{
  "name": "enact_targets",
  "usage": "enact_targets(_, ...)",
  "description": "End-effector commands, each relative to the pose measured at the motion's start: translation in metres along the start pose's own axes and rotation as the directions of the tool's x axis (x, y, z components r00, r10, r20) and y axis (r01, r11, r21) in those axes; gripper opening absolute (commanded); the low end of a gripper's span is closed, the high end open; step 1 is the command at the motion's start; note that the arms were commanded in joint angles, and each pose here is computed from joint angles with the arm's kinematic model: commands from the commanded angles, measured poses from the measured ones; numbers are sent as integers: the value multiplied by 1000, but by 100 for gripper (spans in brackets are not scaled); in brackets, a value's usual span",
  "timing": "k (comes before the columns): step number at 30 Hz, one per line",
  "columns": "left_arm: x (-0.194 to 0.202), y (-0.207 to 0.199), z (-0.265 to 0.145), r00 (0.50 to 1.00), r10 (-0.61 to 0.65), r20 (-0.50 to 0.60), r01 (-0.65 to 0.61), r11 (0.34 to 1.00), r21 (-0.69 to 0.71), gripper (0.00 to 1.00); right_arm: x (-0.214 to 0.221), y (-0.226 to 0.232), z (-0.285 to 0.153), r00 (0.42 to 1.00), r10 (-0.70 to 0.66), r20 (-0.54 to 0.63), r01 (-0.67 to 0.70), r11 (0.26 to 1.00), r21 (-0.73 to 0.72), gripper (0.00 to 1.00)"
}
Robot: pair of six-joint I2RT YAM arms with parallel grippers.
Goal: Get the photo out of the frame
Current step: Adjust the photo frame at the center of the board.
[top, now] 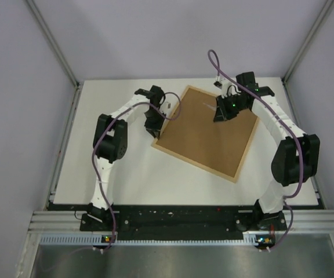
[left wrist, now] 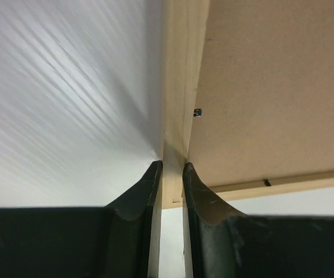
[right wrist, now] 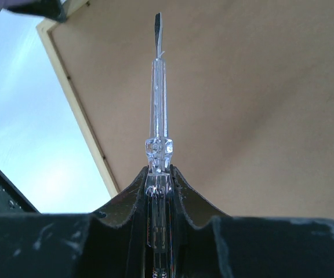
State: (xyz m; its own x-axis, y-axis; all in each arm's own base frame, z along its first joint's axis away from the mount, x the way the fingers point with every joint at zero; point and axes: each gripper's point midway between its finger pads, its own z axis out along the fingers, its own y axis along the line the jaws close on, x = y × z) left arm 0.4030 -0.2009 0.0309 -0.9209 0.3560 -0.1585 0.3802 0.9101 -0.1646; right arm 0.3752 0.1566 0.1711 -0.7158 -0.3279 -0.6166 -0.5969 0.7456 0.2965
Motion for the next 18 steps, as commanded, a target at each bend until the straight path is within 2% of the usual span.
enact_targets(1,57,-41,1,988,-11,-153,31,992,126,15,-14,0,8,997,-72,-10,72,996,-54,0)
enact_targets(4,61,-61,-13,993,0,-114,25,976,218,20,-8,0,22,993,-105,-55,100,992,-80,0)
enact_targets(8,48,-74,-44,1000,8,-6,-5,957,290,29,2,1,41,983,-142,-117,130,986,-101,0)
enact_targets(11,24,-74,-77,994,-14,111,-22,948,317,43,10,9,52,970,-176,-166,154,978,-139,0)
enact_targets(13,5,-66,-100,978,-26,206,-39,952,304,62,14,19,62,962,-186,-200,152,973,-175,0)
enact_targets(15,-14,-51,-113,956,-44,289,-39,960,278,64,17,29,72,956,-195,-221,149,967,-206,0)
enact_targets(18,-32,-29,-118,936,-52,347,-33,971,235,64,15,43,85,957,-185,-224,124,958,-260,0)
